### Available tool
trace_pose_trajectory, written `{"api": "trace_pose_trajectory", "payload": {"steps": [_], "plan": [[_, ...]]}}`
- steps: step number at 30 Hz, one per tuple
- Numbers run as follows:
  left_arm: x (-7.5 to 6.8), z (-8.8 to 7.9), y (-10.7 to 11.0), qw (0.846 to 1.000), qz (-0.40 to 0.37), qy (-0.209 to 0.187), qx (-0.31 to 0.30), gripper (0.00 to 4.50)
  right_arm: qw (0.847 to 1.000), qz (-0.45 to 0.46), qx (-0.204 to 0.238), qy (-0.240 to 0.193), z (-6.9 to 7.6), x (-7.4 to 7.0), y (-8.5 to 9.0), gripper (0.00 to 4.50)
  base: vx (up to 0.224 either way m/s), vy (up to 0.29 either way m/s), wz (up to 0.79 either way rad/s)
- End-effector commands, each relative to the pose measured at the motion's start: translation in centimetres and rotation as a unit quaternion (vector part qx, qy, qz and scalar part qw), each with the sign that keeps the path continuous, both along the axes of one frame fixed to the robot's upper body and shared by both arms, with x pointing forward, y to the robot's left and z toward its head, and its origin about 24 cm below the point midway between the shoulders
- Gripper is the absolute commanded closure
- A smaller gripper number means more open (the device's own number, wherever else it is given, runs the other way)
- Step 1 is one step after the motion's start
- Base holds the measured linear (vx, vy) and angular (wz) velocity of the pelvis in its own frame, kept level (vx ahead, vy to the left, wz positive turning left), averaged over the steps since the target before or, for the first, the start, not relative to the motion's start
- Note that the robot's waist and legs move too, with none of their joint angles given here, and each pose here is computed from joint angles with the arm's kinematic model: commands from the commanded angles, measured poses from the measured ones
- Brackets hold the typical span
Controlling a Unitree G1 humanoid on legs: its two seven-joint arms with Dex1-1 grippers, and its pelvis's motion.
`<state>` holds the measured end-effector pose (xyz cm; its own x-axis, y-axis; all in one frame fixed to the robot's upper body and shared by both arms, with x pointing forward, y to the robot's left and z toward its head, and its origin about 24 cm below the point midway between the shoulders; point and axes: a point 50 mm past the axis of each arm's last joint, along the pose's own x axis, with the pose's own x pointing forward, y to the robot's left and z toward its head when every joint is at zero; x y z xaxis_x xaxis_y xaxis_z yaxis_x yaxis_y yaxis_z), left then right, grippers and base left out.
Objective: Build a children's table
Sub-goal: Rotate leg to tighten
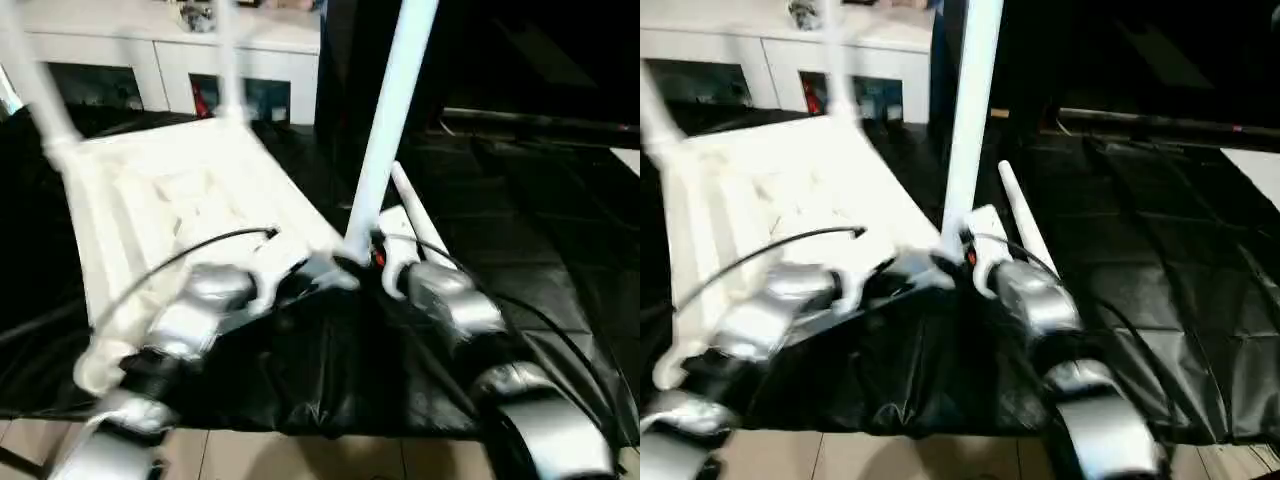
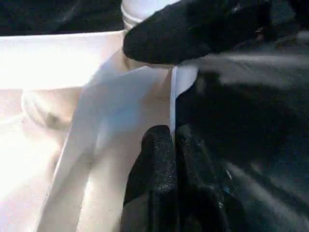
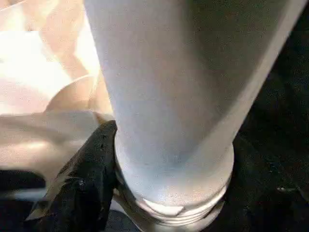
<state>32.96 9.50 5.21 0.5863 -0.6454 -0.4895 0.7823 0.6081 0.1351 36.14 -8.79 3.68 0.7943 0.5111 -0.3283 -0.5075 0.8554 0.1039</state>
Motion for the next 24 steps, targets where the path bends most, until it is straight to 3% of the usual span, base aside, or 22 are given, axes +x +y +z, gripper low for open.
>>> {"api": "trace_pose_trajectory", "payload": {"steps": [1, 2, 5, 9, 15, 19, 24], "plan": [[0.3, 2.2, -2.9, 0.997, -0.032, -0.042, -0.05, 4.5, 0.998, 0.061, 0.031, 0.015, -0.4, -1.0, 3.3, 1.4, 0.0, 0.0, 0.0], [0.1, 2.1, -3.2, 0.997, -0.043, -0.043, -0.052, 4.5, 0.997, 0.069, 0.037, 0.009, -0.2, -0.9, 3.5, 1.06, 0.0, 0.0, 0.0], [-0.3, 2.1, -3.3, 0.995, -0.068, -0.042, -0.055, 4.5, 0.995, 0.083, 0.054, 0.007, 0.1, -0.9, 3.5, 0.83, 0.0, 0.0, 0.0], [-0.9, 2.0, -2.8, 0.993, -0.097, -0.04, -0.055, 4.5, 0.993, 0.114, 0.029, -0.016, 0.4, -0.8, 2.9, 0.53, 0.0, 0.0, 0.0], [-1.9, 1.7, -1.6, 0.986, -0.155, -0.022, -0.05, 4.5, 0.98, 0.197, 0.01, -0.036, 0.5, -1.4, 1.3, 0.53, 0.0, 0.0, 0.0], [-2.3, 1.6, -0.6, 0.981, -0.187, -0.013, -0.038, 4.5, 0.962, 0.271, -0.006, -0.029, 0.3, -2.3, -0.1, 0.53, 0.0, 0.0, 0.0], [-2.4, 1.8, -0.2, 0.977, -0.207, -0.006, -0.04, 4.5, 0.946, 0.323, 0.003, -0.025, 0.5, -3.0, -0.9, 0.53, 0.0, 0.0, 0.0]]}}
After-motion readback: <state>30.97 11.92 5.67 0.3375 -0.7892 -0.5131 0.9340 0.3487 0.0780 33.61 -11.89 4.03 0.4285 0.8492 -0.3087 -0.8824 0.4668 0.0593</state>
